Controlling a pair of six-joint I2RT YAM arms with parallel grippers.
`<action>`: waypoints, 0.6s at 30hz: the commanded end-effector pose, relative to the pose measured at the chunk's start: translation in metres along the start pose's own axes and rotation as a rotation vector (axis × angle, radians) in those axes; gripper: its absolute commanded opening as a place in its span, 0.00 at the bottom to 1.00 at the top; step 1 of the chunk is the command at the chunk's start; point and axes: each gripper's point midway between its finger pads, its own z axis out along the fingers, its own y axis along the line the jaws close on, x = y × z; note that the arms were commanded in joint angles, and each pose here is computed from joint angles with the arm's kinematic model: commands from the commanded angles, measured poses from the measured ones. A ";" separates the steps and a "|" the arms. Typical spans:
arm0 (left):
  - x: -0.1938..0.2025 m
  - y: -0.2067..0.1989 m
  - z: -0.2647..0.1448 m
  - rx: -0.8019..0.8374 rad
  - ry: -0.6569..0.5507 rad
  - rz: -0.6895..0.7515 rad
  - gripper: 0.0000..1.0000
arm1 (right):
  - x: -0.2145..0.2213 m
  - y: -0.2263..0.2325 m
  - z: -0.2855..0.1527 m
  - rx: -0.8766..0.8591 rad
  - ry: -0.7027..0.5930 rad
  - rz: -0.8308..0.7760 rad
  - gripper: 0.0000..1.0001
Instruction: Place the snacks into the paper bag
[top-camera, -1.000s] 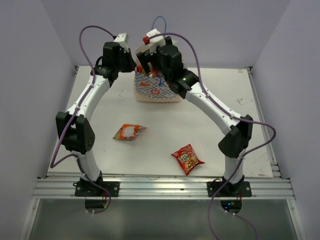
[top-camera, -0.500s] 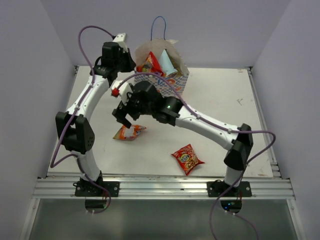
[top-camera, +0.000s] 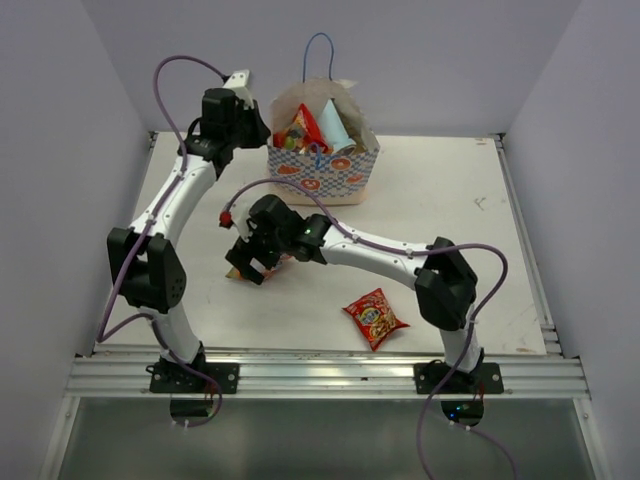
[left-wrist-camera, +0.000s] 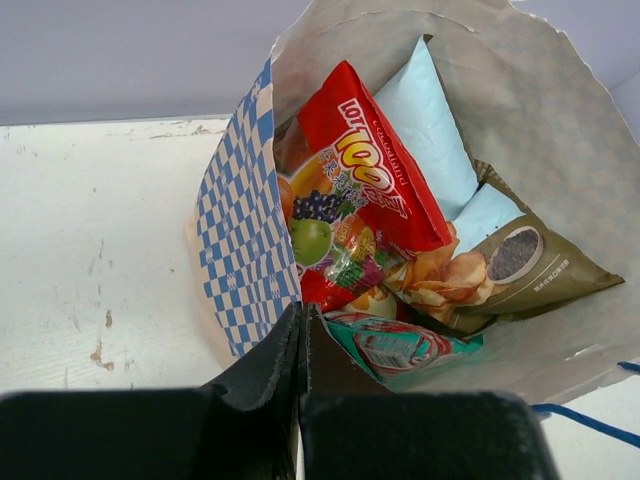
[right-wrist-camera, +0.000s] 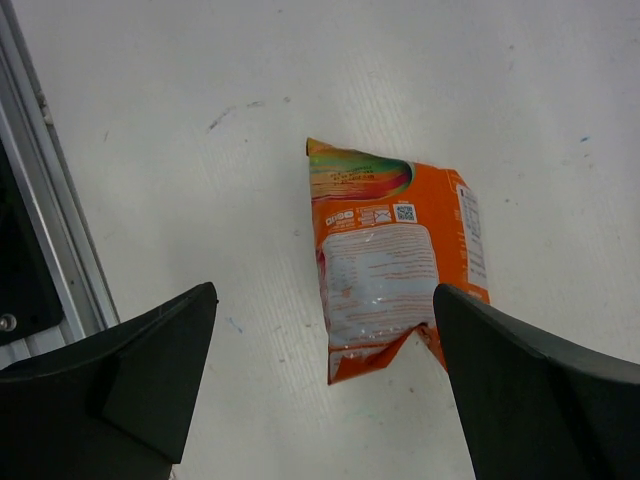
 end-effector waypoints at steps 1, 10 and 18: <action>-0.020 -0.003 -0.021 0.007 -0.060 0.029 0.00 | 0.033 0.007 0.033 -0.037 0.056 0.045 0.93; -0.021 0.001 -0.029 -0.009 -0.067 0.037 0.00 | 0.084 -0.013 0.064 0.047 0.168 0.056 0.71; -0.021 -0.001 -0.026 0.002 -0.069 0.027 0.00 | 0.082 -0.033 0.036 0.176 0.173 0.026 0.00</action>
